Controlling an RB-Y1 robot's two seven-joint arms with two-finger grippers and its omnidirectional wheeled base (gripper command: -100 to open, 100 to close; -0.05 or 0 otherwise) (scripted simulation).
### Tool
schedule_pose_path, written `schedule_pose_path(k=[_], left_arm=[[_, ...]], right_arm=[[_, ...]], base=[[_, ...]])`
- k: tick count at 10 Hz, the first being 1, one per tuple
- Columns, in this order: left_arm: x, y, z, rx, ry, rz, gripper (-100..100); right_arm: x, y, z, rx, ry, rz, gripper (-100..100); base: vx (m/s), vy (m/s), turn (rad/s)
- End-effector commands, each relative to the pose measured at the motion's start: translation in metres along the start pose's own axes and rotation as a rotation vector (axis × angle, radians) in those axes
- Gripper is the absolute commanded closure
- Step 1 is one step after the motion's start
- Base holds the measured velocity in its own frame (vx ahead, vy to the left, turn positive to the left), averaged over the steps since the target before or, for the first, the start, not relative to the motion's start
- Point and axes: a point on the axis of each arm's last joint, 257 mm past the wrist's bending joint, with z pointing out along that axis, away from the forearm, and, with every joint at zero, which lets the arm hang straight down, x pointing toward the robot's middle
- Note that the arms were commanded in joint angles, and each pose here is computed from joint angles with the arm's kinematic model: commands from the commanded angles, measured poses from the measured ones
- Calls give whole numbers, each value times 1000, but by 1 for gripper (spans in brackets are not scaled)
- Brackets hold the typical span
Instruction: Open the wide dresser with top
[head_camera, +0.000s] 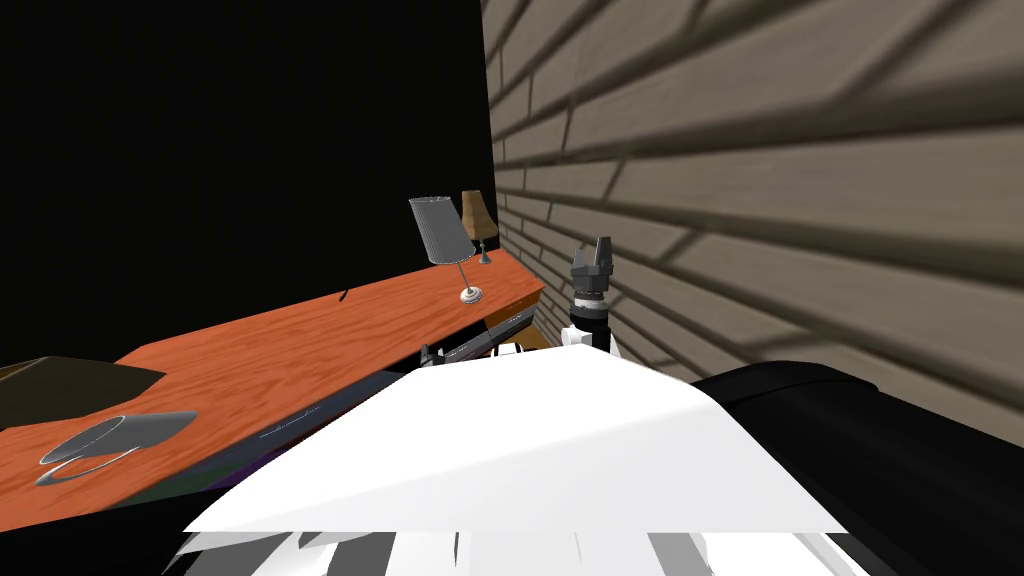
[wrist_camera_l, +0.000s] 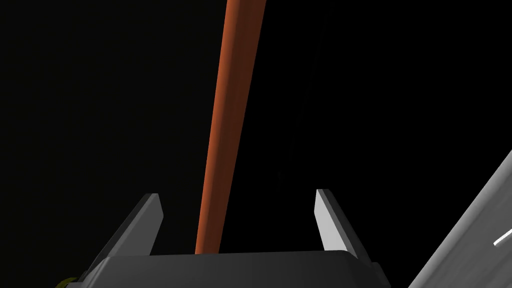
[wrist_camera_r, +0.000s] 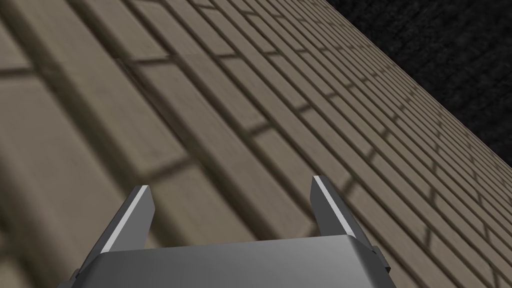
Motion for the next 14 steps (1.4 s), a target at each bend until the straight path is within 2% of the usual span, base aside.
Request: schedule_pose_path(k=[1,2,8,9,10,14], left_arm=[[0,-2,4,2,0,0,-100],[0,-2,4,1,0,0,100],[-5,-10,-3,6,5,-2,100],[-6,1,-7,-25,-2,-1,100],[-8,-1,-14,-19,-1,-2,100],[-8,-10,-20,8,7,-3,100]], right_arm=[[0,0,0,0,0,0,0],[0,0,0,0,0,0,0],[0,0,0,0,0,0,0],[0,0,0,0,0,0,0],[0,0,0,0,0,0,0],[0,0,0,0,0,0,0]], base=[[35,7,-1],[0,0,0],[-129,-73,4],[-57,-28,-6],[-112,-63,-5],[-135,-64,4]])
